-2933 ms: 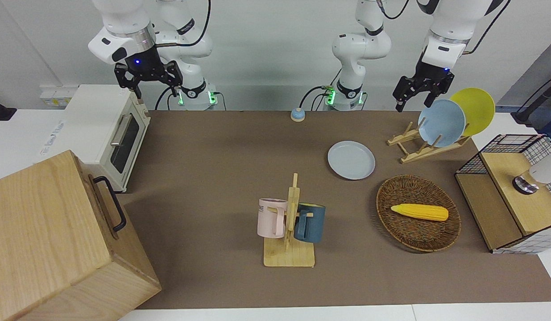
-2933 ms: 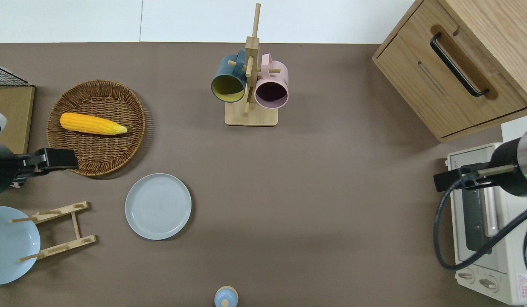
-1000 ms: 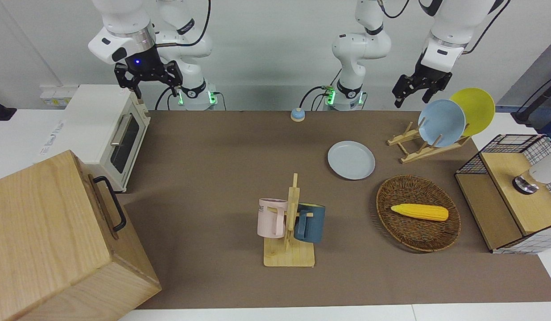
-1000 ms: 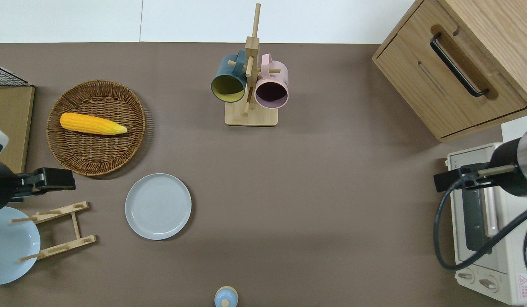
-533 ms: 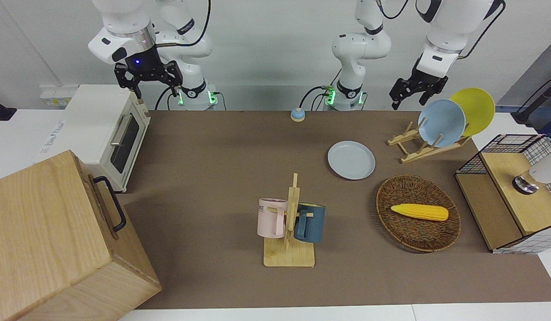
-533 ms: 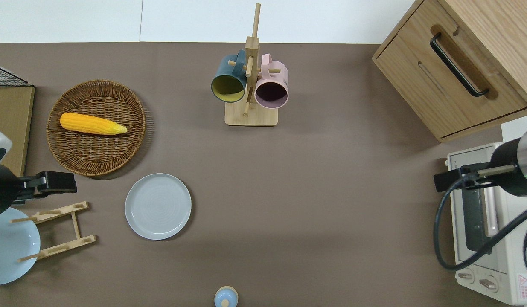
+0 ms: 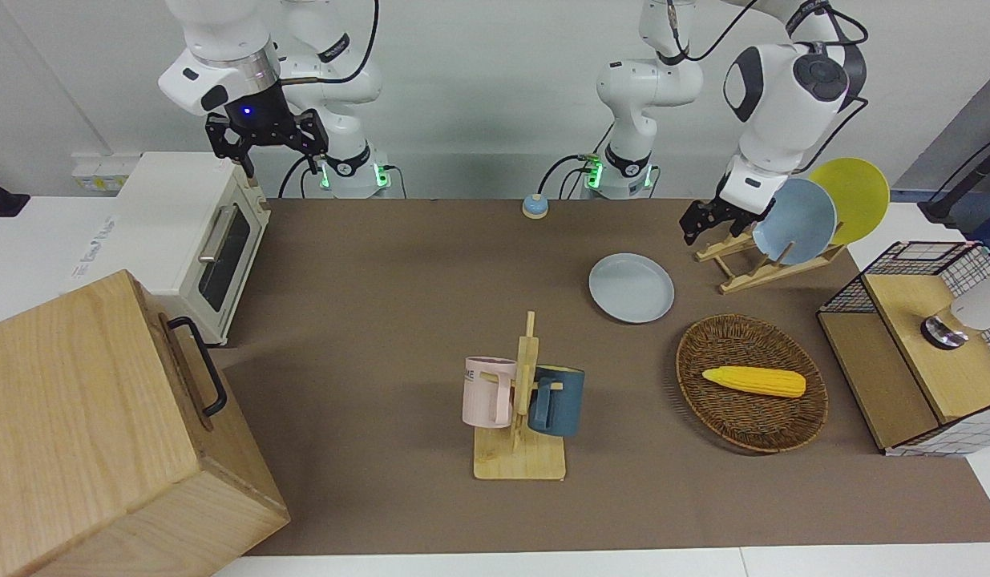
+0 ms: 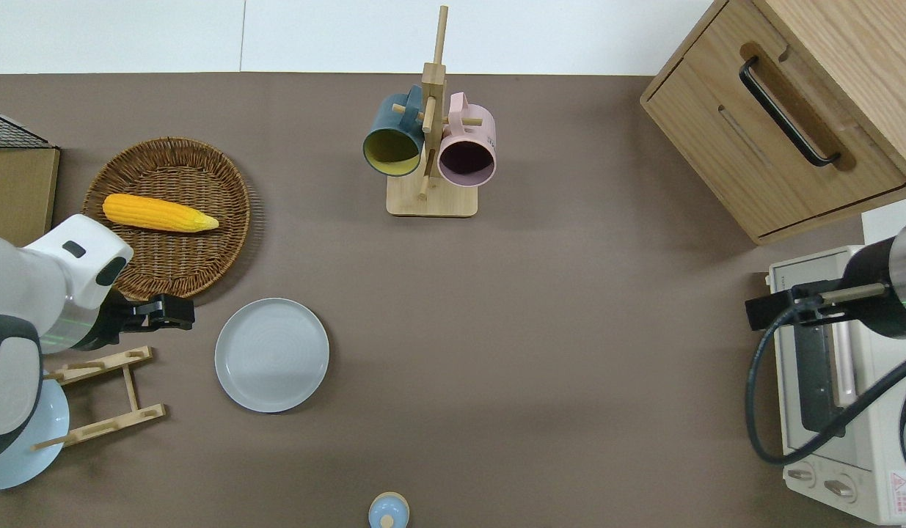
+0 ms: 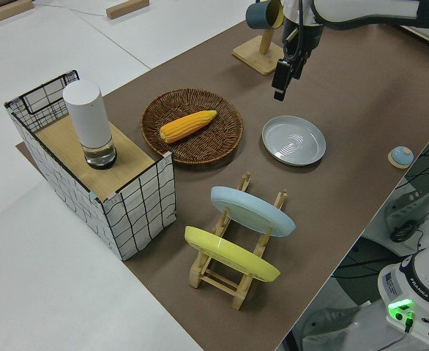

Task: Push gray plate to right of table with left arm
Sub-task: 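Move the left gripper to the edge of the gray plate nearest it, then push the gray plate with the left gripper away from the basket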

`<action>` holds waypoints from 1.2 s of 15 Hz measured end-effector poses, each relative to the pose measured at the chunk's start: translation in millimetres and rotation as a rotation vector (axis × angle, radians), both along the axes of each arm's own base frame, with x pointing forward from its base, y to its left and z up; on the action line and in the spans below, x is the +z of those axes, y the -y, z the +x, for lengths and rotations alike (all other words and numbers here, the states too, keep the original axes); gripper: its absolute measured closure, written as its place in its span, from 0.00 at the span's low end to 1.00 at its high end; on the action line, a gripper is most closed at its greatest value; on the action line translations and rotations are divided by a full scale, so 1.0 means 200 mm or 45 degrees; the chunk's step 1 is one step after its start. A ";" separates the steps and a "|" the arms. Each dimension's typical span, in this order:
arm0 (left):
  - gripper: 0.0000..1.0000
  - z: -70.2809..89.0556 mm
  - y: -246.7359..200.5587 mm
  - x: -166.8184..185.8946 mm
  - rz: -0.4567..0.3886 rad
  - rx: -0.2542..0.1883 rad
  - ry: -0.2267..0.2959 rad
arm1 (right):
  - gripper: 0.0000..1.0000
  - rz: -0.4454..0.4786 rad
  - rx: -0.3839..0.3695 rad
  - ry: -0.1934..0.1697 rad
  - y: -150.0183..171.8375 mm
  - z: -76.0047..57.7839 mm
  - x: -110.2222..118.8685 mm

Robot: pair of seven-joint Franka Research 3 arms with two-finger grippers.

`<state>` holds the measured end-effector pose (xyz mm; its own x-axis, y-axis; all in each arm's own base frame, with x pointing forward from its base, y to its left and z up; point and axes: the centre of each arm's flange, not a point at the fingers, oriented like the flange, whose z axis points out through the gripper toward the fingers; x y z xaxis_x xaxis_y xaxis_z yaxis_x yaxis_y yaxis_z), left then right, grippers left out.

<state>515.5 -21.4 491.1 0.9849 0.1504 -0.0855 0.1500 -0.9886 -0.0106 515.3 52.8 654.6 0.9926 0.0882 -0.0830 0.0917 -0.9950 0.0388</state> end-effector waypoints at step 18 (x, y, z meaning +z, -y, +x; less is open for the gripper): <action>0.01 -0.26 -0.01 -0.81 -0.020 0.027 -0.110 | 0.00 0.000 0.000 0.000 0.00 0.00 0.00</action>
